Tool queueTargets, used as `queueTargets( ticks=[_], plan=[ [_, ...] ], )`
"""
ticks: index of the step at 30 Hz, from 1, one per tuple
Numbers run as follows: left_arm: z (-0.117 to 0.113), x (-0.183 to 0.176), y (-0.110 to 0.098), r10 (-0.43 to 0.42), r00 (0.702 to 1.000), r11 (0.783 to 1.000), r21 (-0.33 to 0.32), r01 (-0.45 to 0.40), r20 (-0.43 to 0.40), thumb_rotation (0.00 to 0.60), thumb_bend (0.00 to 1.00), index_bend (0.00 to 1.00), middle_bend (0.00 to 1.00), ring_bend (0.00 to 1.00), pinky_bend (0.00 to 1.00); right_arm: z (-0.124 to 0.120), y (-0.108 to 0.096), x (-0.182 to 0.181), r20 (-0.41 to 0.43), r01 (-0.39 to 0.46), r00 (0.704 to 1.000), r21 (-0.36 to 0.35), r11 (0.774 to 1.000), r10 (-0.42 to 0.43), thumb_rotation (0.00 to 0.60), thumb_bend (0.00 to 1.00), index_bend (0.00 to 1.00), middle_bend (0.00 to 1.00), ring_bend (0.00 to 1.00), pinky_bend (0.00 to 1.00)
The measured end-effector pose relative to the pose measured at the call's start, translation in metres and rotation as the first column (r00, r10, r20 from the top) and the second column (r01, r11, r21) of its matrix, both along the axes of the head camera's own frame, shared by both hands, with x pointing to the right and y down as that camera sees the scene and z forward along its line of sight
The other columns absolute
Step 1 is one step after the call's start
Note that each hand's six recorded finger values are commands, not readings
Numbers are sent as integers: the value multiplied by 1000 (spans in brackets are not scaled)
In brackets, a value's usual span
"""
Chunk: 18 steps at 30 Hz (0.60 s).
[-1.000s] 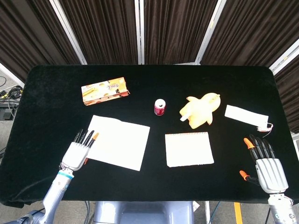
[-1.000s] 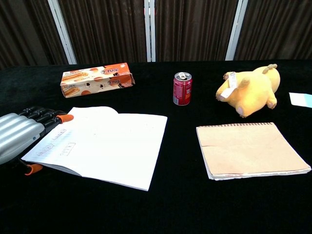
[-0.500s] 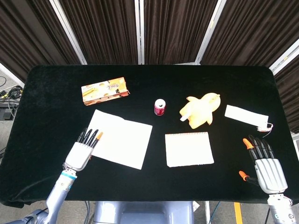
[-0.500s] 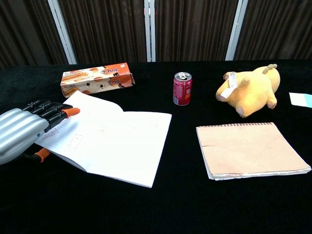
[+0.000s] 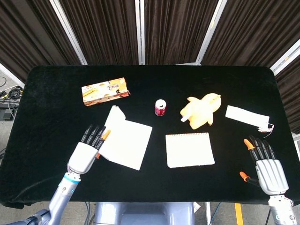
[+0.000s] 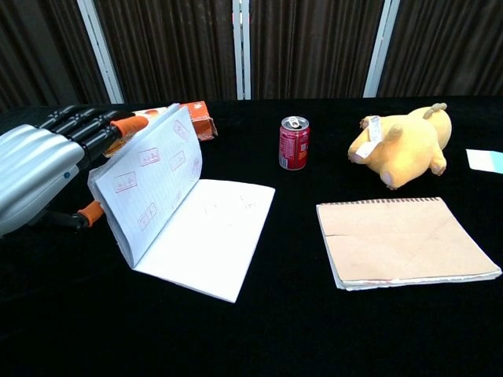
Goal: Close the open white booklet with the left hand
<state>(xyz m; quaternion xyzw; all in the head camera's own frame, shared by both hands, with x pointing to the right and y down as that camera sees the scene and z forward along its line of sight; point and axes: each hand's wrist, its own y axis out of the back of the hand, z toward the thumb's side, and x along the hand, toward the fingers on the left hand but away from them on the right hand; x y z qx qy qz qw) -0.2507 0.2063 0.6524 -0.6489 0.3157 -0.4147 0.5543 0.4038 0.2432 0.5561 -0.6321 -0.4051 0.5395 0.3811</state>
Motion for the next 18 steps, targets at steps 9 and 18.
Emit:
queueTargets(
  ticks=[9, 18],
  plan=[
    [1, 26, -6, 17, 1000, 1000, 16, -17, 0, 600, 388, 0, 0, 0, 0, -2, -1, 2, 5, -8, 1000, 1, 1000, 8, 600, 11, 0, 0, 0, 0],
    [7, 20, -3, 6, 1000, 1000, 0, -6, 19, 600, 357, 0, 0, 0, 0, -1, 0, 2, 1, -8, 1000, -7, 1000, 8, 600, 11, 0, 0, 0, 0]
  ],
)
